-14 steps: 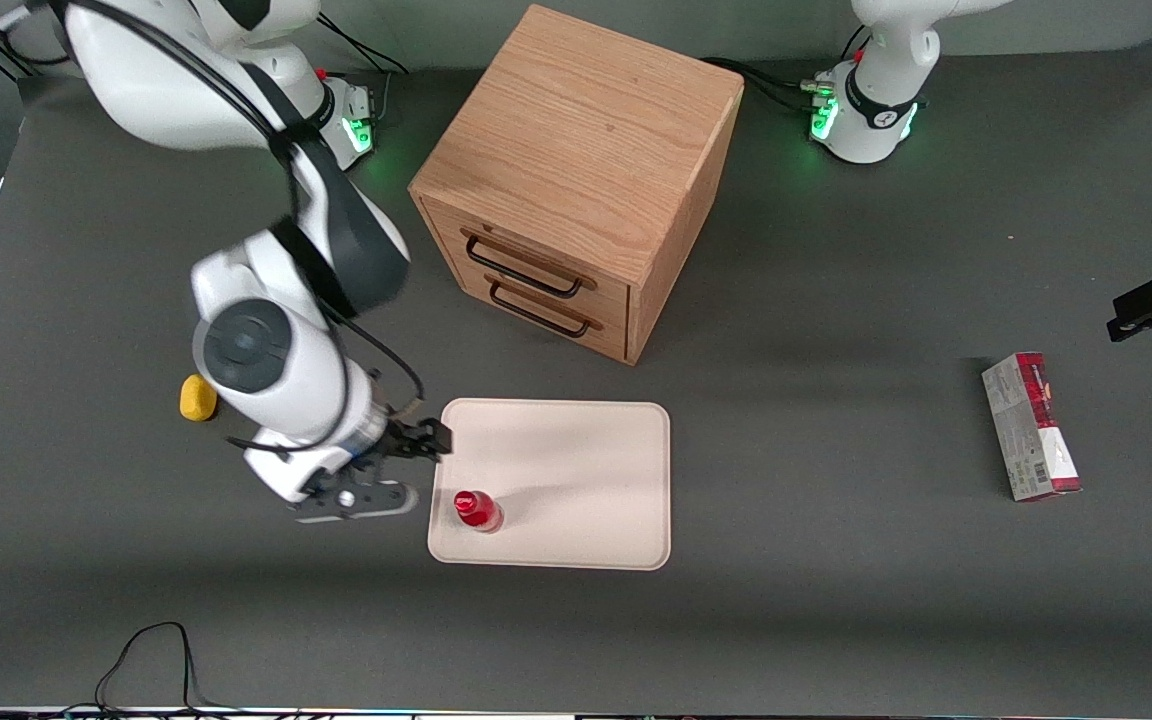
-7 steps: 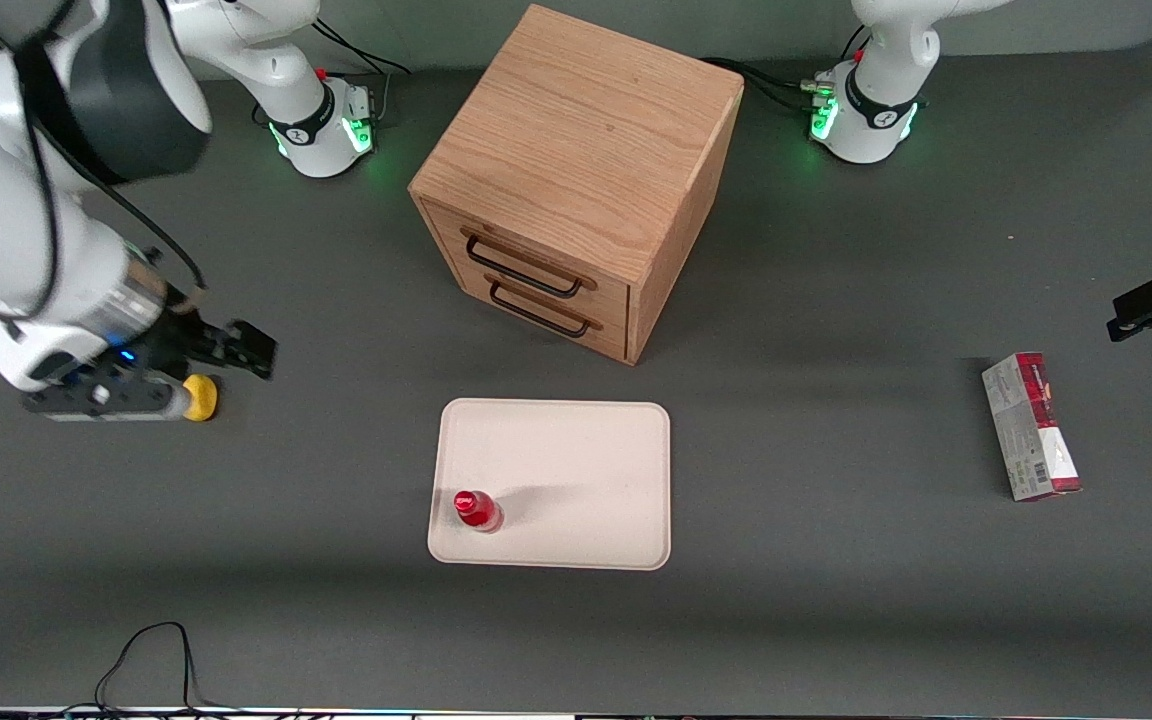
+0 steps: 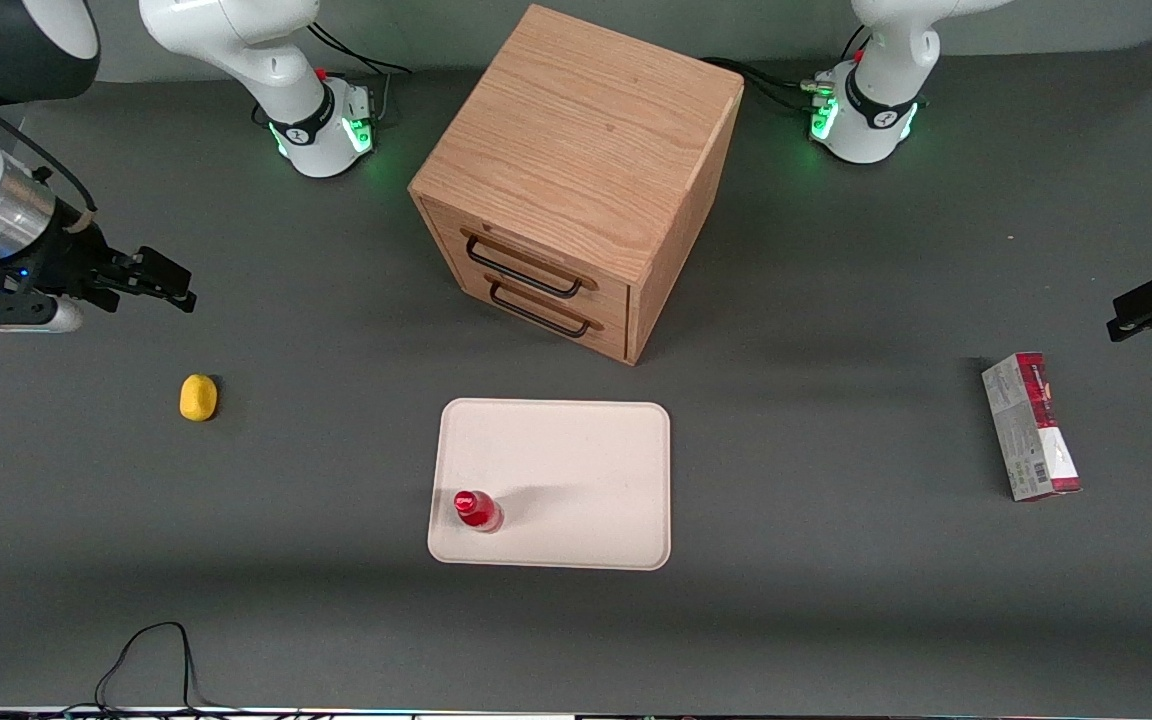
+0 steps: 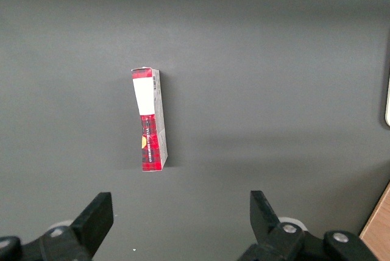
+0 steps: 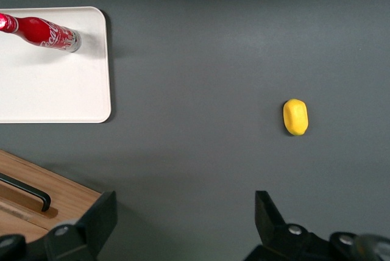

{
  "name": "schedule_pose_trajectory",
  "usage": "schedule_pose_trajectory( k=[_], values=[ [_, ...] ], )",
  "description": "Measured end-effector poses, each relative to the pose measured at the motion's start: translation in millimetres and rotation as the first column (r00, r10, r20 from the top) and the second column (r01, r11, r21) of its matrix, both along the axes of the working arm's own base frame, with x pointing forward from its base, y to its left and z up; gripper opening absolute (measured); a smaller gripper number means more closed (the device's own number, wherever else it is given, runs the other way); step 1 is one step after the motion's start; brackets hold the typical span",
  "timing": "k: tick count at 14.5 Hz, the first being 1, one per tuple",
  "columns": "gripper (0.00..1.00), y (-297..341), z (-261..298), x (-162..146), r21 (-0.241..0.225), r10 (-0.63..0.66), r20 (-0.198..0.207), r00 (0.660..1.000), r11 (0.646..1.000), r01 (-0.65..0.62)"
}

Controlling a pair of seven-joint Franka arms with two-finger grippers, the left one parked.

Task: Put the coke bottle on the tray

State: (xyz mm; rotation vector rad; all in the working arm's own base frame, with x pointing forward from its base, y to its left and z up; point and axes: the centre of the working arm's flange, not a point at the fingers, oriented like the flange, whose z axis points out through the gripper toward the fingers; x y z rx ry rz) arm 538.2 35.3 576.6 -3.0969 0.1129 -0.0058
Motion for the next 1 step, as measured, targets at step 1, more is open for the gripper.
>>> schedule_pose_trajectory(
  k=[1],
  values=[
    [1.00, -2.3, -1.9, 0.8, 0.003, -0.004, 0.001, 1.000, 1.000, 0.004]
  ],
)
